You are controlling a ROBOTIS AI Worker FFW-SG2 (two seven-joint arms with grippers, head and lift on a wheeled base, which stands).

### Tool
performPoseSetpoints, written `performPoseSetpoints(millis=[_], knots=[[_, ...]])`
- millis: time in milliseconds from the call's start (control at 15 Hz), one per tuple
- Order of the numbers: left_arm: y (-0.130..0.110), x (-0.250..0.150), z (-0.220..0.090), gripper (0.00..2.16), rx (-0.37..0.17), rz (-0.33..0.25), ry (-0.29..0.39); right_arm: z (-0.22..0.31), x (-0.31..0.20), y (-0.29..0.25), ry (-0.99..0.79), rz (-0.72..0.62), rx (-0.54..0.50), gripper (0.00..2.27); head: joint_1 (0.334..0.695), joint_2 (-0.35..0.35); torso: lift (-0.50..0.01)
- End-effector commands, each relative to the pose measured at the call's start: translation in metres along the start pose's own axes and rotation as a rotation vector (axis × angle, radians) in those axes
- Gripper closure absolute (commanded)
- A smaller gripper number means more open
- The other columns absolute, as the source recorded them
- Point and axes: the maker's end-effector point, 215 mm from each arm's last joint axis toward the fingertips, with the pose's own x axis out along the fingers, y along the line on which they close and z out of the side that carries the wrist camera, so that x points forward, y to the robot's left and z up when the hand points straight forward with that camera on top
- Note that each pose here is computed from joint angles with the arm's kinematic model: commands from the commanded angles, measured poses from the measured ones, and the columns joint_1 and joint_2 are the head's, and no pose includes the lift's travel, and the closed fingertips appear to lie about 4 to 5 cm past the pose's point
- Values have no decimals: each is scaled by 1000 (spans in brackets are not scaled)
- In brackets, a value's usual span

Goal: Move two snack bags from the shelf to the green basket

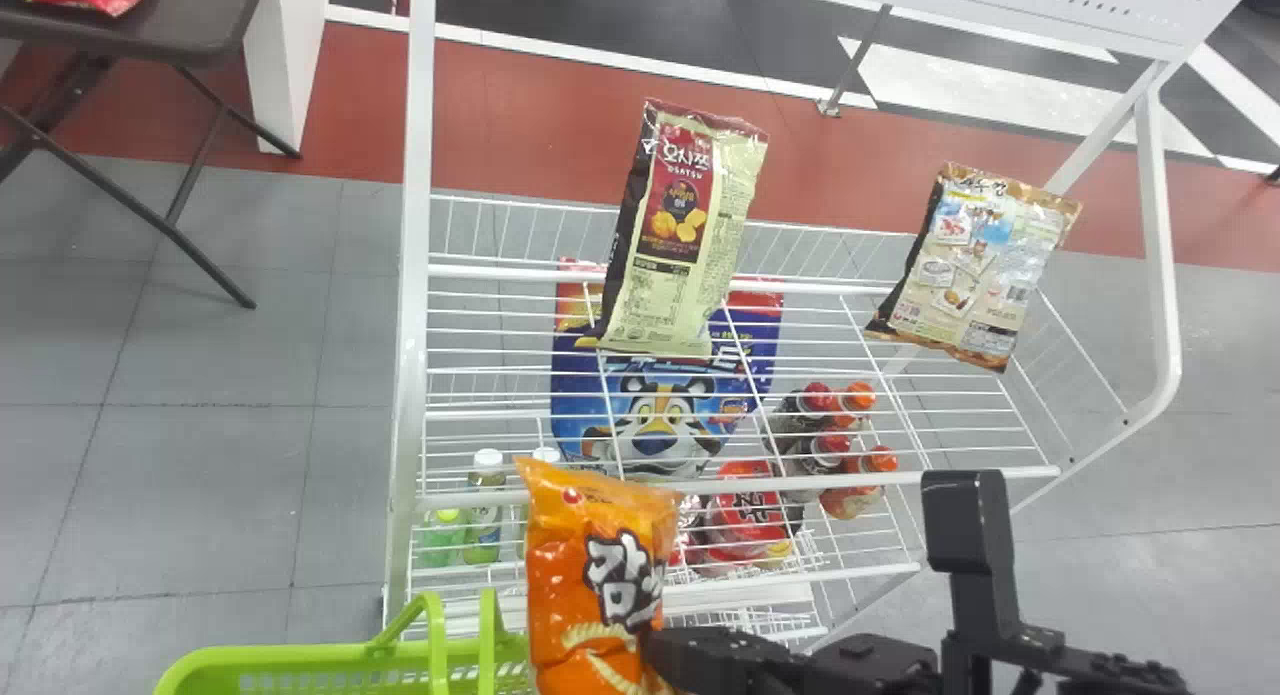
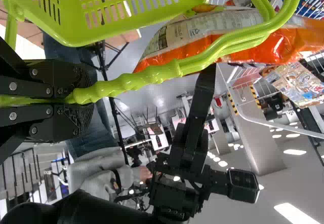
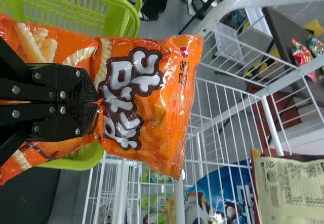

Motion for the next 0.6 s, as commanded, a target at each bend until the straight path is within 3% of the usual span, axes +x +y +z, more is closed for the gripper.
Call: performPoseSetpoints(millis=[0, 533], knots=[[-2, 3, 0, 2118, 5, -4, 5, -17, 4, 13, 39, 37, 15, 2250, 695, -350, -16], [-13, 17, -6, 2118, 28, -6, 31, -91, 26, 31, 221, 101, 69, 2250, 695, -350, -16]])
